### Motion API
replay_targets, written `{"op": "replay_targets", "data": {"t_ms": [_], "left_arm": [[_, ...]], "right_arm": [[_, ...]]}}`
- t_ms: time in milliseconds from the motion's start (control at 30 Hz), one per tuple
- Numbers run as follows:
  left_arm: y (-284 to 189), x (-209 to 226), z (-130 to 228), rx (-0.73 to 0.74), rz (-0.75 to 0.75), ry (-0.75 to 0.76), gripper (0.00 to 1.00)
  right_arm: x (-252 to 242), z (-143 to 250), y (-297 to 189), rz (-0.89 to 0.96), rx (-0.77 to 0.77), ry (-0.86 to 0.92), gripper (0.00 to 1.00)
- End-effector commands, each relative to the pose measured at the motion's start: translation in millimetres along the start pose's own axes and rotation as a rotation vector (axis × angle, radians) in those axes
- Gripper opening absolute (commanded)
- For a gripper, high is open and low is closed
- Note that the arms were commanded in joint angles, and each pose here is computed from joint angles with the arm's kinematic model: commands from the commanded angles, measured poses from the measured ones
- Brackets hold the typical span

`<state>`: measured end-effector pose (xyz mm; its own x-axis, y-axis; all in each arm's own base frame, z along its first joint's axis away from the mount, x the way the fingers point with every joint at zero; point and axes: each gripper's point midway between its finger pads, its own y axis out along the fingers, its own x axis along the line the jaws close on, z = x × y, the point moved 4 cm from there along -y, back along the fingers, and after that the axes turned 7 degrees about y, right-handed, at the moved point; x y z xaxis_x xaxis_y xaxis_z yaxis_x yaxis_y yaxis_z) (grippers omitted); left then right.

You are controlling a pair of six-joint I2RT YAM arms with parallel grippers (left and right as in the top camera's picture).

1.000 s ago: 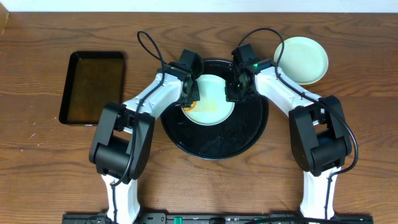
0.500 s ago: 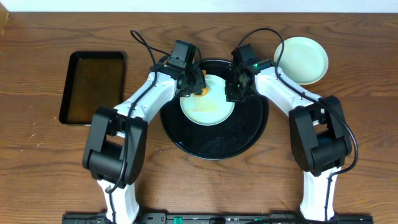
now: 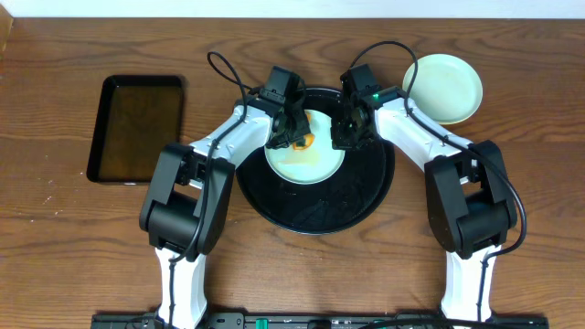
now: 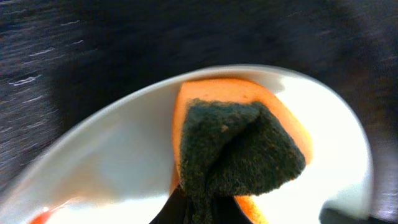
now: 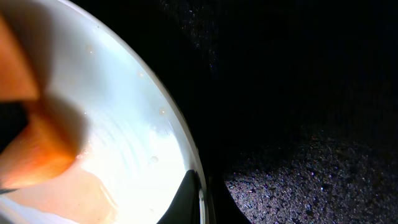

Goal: Clean dirty plates on tray and stack at the side
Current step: 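Scrub the sauce on the green plate with the left-held sponge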

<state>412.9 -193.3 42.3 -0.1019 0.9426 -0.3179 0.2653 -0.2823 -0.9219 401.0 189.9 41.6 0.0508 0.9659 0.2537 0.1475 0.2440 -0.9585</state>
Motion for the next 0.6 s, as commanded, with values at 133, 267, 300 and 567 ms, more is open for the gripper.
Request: {"op": "replay_targets", "data": {"t_ms": [133,267,300,567], "left_arm": [[-35,86,8,-0.079,-0.577,0.068,0.07],[-73,84,-5,-0.181,-0.627,0.068,0.08],[-81,80,-8,-0.203,-0.611,0.065,0.07],[-75,34,0,-0.136,-0.289,0.044,0.07]], "right_arm": [[-18,12,21,0.104,0.037,0.014,0.01],[-18,12,21,0.104,0.036,0.017,0.01],[-18,12,21,0.104,0.037,0.017,0.01],[-18,12,21,0.104,0.036,0.017,0.01]]}}
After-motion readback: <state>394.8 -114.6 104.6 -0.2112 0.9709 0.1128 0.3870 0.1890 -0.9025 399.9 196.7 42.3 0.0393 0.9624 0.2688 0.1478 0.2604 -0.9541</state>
